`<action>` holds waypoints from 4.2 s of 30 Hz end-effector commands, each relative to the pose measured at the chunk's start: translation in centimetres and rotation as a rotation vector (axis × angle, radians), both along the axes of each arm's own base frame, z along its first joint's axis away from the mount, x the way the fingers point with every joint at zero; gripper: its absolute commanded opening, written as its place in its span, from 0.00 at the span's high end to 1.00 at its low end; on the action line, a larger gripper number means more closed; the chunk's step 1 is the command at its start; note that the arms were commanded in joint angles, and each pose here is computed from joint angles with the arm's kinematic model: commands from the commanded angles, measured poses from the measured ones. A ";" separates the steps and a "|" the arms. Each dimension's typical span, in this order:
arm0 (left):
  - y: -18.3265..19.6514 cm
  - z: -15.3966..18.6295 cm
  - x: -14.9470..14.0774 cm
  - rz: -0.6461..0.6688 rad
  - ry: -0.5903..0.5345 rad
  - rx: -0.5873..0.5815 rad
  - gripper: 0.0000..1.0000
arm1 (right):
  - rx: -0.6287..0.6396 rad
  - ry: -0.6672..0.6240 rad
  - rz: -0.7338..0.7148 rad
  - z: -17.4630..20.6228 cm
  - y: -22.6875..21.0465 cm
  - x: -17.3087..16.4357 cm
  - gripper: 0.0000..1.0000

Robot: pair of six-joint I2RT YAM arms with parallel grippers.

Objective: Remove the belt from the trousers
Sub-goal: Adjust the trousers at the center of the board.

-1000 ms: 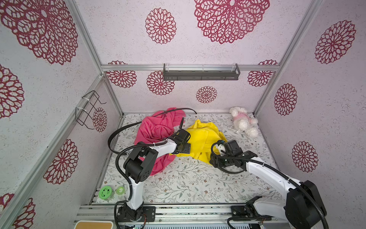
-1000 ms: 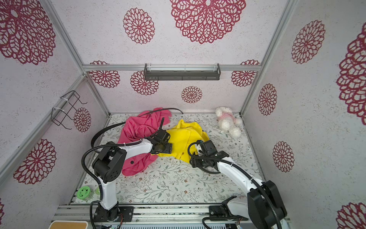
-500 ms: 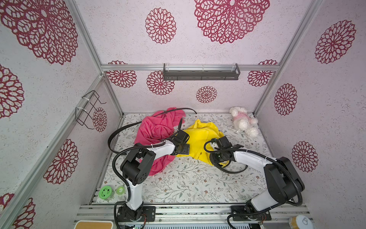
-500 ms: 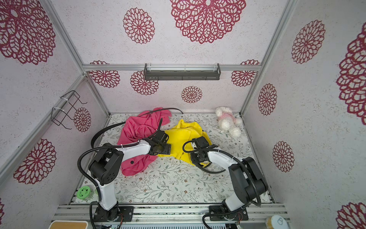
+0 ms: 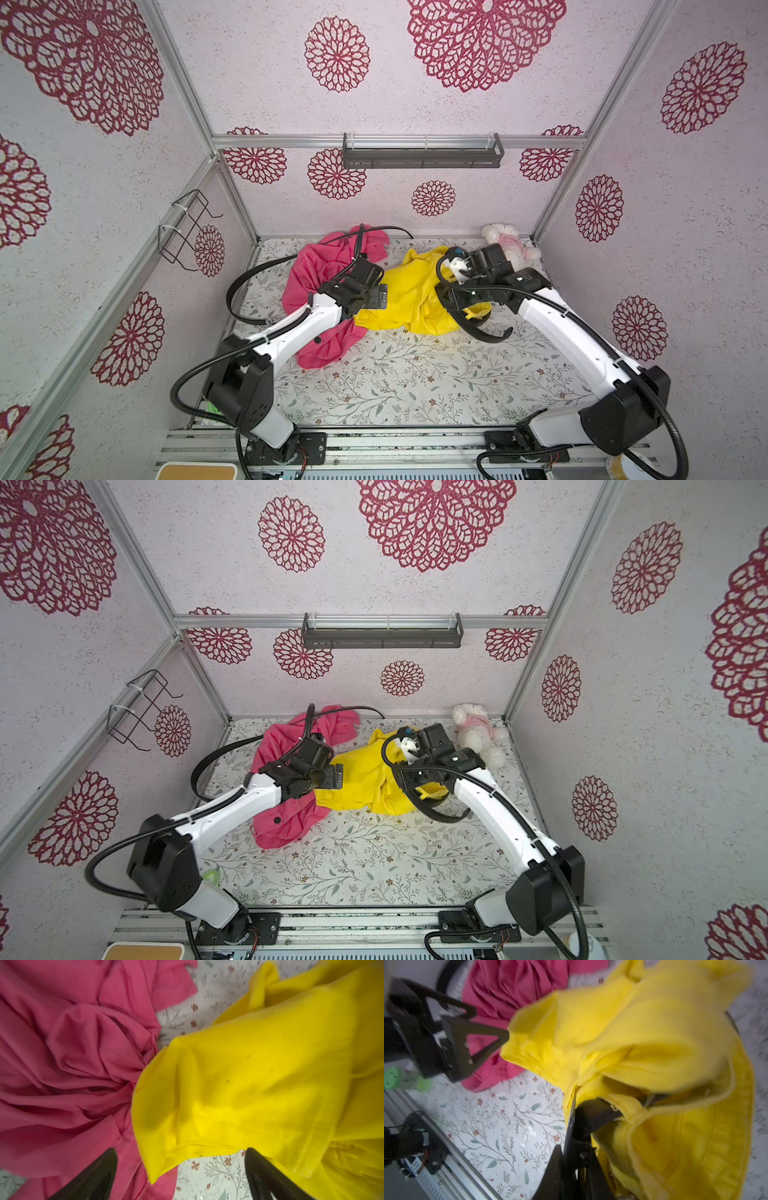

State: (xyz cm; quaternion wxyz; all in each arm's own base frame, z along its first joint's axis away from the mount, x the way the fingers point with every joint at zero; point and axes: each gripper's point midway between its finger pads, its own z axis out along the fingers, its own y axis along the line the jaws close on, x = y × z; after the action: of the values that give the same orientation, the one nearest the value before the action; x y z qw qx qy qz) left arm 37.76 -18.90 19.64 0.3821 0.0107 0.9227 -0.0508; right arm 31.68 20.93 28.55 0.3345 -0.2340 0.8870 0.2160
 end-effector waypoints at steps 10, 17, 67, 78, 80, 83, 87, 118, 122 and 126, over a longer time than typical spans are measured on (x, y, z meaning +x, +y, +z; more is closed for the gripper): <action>-4.5 8.6 -3.8 -0.171 -0.191 -0.157 0.03 | 0.297 -0.339 0.187 17.7 1.9 -1.7 1.00; -4.2 6.8 -3.7 -0.129 -0.188 -0.167 0.03 | 0.363 -0.205 0.072 12.4 1.8 -1.0 1.00; -28.9 -15.1 -3.6 -0.712 0.218 0.220 0.25 | 0.171 0.372 -0.885 -20.6 -15.1 -11.1 0.11; -25.4 -8.5 -1.4 -0.568 0.143 0.050 0.98 | 0.239 0.442 -0.750 -24.5 -11.7 -8.8 0.38; -23.9 -5.7 -1.3 -0.529 0.104 0.028 0.99 | 0.190 0.432 -0.718 -24.0 -11.7 -7.8 0.72; -20.2 0.0 -1.5 -0.432 0.015 -0.022 1.00 | 0.132 0.311 -0.676 -19.9 -12.1 -4.8 0.97; -13.9 5.9 -2.9 -0.266 -0.066 -0.034 1.00 | 0.057 0.153 -0.602 -11.7 -12.4 -0.6 1.00; -5.9 -7.0 -6.0 0.159 0.188 -0.254 1.00 | -0.213 0.030 -0.202 -12.9 -4.9 -1.8 0.06; -6.0 -6.8 -5.9 0.158 0.193 -0.271 1.00 | -0.116 -0.101 -0.035 -12.1 -1.8 -5.8 0.04; -6.2 -6.3 -6.0 0.156 0.193 -0.295 1.00 | -0.058 -0.224 0.148 -11.8 2.2 -9.0 0.02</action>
State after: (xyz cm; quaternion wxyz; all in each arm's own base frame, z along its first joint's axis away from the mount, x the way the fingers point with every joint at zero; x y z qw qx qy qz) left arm 30.87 -24.15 11.07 0.2728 -0.1052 0.9491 -0.1172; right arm 23.27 20.78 15.77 0.3661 -0.2824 0.8704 0.1693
